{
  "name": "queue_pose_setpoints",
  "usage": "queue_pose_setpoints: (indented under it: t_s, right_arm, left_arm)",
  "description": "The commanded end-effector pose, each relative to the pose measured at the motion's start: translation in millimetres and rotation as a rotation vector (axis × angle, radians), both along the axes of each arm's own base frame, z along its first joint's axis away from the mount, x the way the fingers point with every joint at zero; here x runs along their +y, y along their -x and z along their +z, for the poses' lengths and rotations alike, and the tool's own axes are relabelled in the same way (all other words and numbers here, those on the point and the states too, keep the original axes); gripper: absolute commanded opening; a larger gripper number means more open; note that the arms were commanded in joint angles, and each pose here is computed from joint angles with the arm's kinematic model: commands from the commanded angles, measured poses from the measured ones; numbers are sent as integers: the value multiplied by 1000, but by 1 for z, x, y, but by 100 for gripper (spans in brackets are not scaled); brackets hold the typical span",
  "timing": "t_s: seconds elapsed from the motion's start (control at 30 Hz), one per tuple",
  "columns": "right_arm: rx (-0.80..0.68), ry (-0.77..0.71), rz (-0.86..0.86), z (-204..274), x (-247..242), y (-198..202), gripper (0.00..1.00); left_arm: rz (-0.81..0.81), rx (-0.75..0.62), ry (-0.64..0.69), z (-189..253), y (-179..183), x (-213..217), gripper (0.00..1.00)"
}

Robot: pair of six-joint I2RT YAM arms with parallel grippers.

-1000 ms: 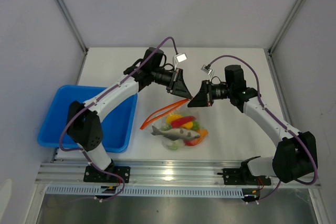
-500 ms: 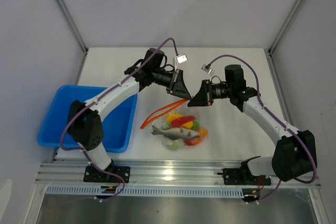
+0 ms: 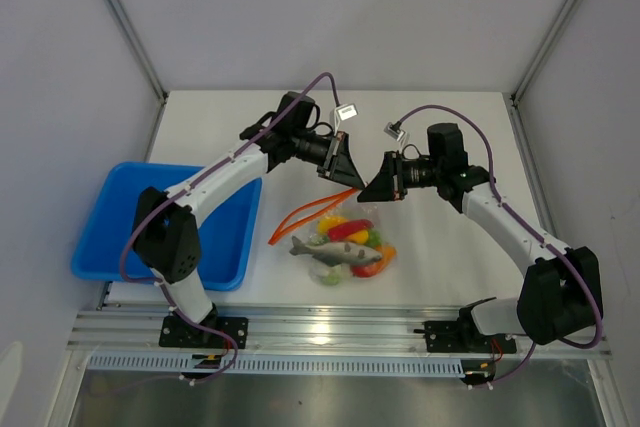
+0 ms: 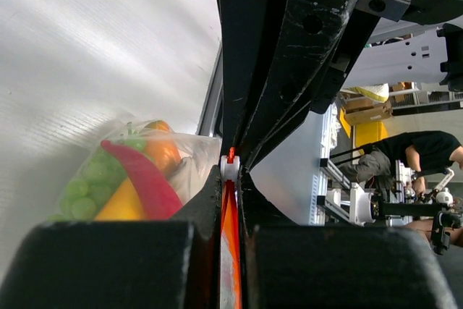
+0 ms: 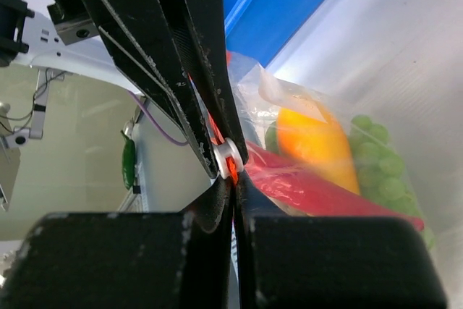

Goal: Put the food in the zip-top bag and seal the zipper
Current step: Zip the zipper food storage bag at the center of the board.

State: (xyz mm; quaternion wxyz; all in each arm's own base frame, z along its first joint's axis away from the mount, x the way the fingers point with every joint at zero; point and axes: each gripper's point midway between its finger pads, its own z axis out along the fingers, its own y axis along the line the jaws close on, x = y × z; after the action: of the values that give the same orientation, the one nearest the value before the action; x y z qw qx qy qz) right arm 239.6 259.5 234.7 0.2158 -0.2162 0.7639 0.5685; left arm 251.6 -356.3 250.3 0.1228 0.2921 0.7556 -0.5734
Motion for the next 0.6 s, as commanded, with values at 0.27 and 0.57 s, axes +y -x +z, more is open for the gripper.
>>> queue_pose_setpoints:
  t_s: [0.27, 0.57]
  right_arm:
    - [-58, -35, -140, 32, -3, -28, 0]
    - [-54, -25, -203, 29, -13, -36, 0]
  left_arm:
    - [39, -15, -36, 1, -1, 6, 0]
    - [46, -21, -47, -2, 7, 13, 1]
